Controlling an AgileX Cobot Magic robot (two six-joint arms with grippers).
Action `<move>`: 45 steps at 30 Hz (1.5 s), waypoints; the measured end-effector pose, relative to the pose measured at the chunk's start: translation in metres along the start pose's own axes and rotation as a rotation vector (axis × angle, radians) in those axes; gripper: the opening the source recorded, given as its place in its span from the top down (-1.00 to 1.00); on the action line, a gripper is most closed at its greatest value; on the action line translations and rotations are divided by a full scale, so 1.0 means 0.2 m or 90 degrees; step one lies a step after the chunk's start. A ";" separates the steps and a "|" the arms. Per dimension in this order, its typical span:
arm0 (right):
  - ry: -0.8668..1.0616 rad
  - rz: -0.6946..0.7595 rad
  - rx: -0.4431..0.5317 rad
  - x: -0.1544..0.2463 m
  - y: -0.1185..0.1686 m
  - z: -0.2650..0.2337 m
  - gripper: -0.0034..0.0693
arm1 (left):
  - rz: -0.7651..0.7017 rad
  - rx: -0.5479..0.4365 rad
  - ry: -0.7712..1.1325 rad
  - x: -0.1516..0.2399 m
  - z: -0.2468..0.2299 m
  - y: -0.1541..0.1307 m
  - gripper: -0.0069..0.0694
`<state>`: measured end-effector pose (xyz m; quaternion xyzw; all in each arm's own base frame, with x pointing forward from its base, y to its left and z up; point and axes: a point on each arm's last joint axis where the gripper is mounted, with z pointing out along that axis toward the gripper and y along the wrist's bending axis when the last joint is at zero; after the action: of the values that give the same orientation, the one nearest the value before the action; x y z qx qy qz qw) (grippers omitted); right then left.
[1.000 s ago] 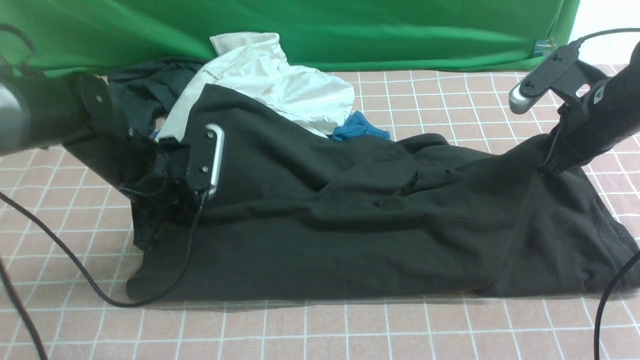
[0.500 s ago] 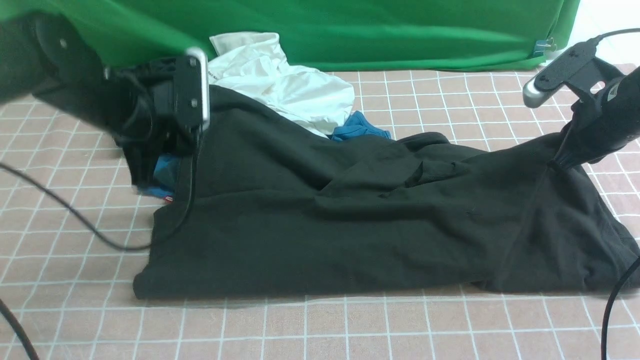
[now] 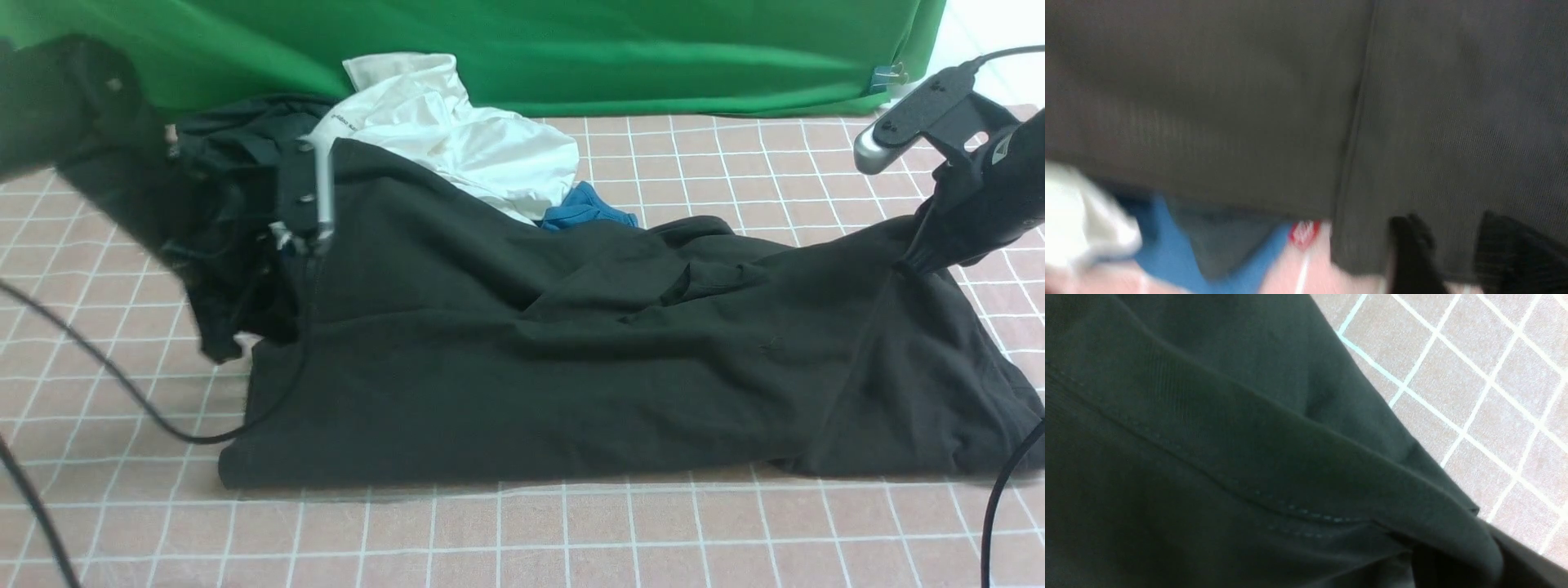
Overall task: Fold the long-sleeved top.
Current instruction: Use both arms to drag the lower edge of the fabric forward and fold it over the upper edge
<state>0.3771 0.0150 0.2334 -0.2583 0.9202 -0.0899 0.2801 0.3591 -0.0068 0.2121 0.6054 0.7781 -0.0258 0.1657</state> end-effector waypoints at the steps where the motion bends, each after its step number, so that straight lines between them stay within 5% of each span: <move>1: -0.003 0.001 0.001 0.00 0.00 0.00 0.69 | -0.024 -0.004 -0.003 0.05 0.00 0.00 0.17; 7: -0.007 0.001 0.002 0.00 0.00 0.00 0.69 | -0.019 -0.006 0.001 0.15 0.08 0.01 -0.42; 14: -0.006 0.002 0.001 0.00 0.00 0.00 0.69 | 0.018 0.002 -0.030 0.16 0.20 0.03 -0.46; 21: -0.006 0.002 0.001 0.00 0.00 0.00 0.69 | 0.002 0.007 -0.035 0.16 0.21 0.02 -0.27; 33: -0.007 0.002 0.002 -0.01 0.00 0.00 0.69 | -0.029 0.047 0.020 0.20 0.22 0.00 0.71; 39: -0.007 0.002 0.002 -0.01 0.00 0.00 0.69 | -0.048 0.031 -0.004 0.18 0.19 0.00 0.77; 45: -0.008 0.002 0.002 -0.01 0.00 0.00 0.69 | -0.073 -0.086 -0.045 0.11 -0.01 0.04 0.77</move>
<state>0.3780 0.0153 0.2341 -0.2566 0.9187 -0.0892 0.2866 0.3615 0.0154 0.2087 0.5461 0.8050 -0.0036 0.2318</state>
